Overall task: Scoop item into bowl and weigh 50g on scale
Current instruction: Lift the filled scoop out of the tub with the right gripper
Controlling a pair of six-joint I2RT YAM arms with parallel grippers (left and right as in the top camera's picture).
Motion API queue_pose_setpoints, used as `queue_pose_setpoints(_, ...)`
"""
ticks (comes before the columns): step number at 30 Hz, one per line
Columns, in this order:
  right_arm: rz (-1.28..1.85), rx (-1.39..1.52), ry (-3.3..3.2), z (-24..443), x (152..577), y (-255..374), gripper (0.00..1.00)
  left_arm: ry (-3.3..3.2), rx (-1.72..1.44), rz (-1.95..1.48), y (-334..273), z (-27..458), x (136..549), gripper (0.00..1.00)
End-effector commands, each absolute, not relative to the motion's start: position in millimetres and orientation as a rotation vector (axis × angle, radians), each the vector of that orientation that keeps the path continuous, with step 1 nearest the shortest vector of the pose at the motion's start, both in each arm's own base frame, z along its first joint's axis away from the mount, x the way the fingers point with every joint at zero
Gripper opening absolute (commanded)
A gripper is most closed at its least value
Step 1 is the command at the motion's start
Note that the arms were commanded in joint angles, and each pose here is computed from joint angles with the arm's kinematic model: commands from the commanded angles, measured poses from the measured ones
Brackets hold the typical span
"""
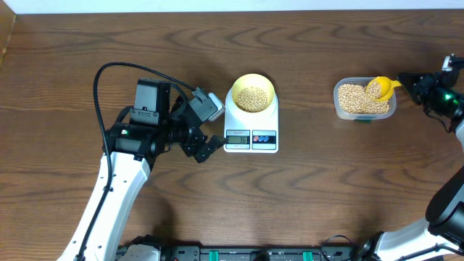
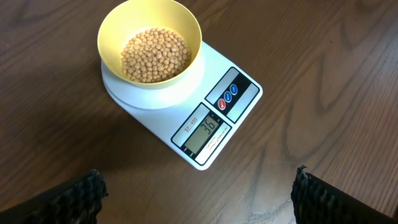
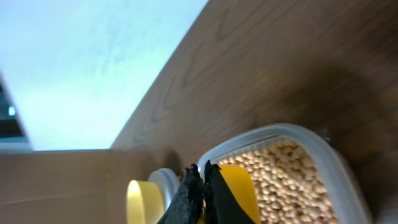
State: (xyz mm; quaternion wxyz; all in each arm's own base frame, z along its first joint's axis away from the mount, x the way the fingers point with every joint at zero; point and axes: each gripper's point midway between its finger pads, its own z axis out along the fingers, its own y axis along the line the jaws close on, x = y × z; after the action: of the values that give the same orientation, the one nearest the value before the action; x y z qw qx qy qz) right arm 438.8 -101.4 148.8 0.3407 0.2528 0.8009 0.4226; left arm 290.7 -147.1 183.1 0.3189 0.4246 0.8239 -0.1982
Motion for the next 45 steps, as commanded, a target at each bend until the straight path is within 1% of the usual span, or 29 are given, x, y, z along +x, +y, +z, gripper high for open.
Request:
queue_pose_setpoints(1, 1.225, 0.699, 2.056, 153, 437, -94, 0.01, 2.168, 1.130, -0.537, -147, 179, 289, 0.98)
queue_pose_setpoints(11, 1.305, 0.707, 2.040, 162, 445, -75, 0.01, 2.168, 1.130, -0.537, -147, 179, 289, 0.98)
queue_pose_setpoints(23, 1.363, 0.606, 2.025, 179, 463, -37, 0.01, 2.168, 1.130, -0.537, -147, 179, 289, 0.98)
queue_pose_setpoints(30, 1.387, 0.536, 2.023, 187, 471, -10, 0.01, 2.168, 1.130, -0.537, -147, 179, 289, 0.98)
queue_pose_setpoints(45, 1.410, 0.357, 2.093, 186, 473, 64, 0.01, 2.169, 1.129, -0.537, -147, 179, 289, 0.98)
